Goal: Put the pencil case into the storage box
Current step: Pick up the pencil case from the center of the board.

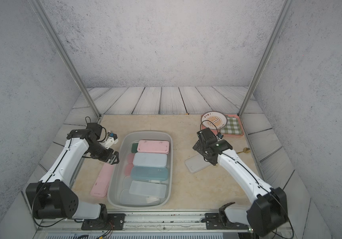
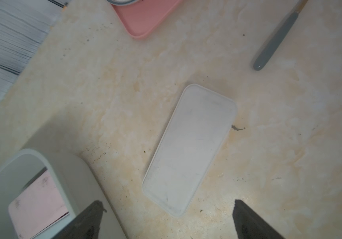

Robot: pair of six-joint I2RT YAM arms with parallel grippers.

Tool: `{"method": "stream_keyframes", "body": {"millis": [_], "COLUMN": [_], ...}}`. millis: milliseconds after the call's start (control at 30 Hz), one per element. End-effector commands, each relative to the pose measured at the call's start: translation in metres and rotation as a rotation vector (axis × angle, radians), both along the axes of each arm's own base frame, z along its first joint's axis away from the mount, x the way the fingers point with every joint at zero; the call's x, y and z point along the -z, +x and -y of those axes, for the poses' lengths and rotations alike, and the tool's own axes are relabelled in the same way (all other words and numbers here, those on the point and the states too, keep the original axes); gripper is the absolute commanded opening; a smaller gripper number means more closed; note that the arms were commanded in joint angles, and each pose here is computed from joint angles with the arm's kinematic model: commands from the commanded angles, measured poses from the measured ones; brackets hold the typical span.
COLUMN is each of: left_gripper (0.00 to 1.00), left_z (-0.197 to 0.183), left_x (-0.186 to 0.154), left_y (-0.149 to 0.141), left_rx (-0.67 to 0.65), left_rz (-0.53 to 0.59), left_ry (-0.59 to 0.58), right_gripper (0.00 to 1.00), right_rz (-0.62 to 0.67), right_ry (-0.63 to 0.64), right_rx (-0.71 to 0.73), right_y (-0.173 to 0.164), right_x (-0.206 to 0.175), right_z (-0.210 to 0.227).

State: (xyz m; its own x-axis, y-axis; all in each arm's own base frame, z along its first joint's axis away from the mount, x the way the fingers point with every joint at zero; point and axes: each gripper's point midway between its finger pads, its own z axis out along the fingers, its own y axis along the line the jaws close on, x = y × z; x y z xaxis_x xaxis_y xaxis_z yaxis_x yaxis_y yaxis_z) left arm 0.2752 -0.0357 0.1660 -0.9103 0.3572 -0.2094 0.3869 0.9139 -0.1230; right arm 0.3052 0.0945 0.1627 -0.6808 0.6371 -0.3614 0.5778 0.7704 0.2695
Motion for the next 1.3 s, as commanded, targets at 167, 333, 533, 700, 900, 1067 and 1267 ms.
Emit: {"method": "stream_keyframes", "body": {"millis": [167,333,533,700,900,1067,1267], "left_gripper": [0.9,0.87,0.83,0.79,0.77,0.74,0.69], "left_z": [0.122,0.229,0.333,0.395,0.434,0.45,0.46], "left_x": [-0.014,-0.021,-0.002,0.031,0.072,0.11,0.132], "left_y": [0.054,0.06,0.066,0.078,0.082,0.069,0.05], "left_rx": [0.174,0.346,0.395,0.398,0.418,0.424,0.441], "left_rz": [0.078,0.104,0.113,0.104,0.09,0.015,-0.048], "left_ry": [-0.117,-0.187,-0.322,-0.342,-0.323,-0.322,-0.325], "right_gripper": [0.99,0.93,0.84,0.81,0.79,0.77,0.67], "right_rz": [-0.291,-0.091,-0.036,-0.061,-0.033,-0.062,-0.078], "right_ry": [0.185,0.544,0.561,0.565,0.674,0.64,0.66], "right_rx": [0.073,-0.043,0.033,0.123,0.104,0.075,0.043], "right_y": [0.003,0.023,-0.023,-0.053,-0.05,-0.047,-0.032], "right_x": [0.071,0.057,0.061,0.069,0.075,0.094,0.118], "right_z": [0.017,0.015,0.057,0.076,0.061,0.065,0.065]}}
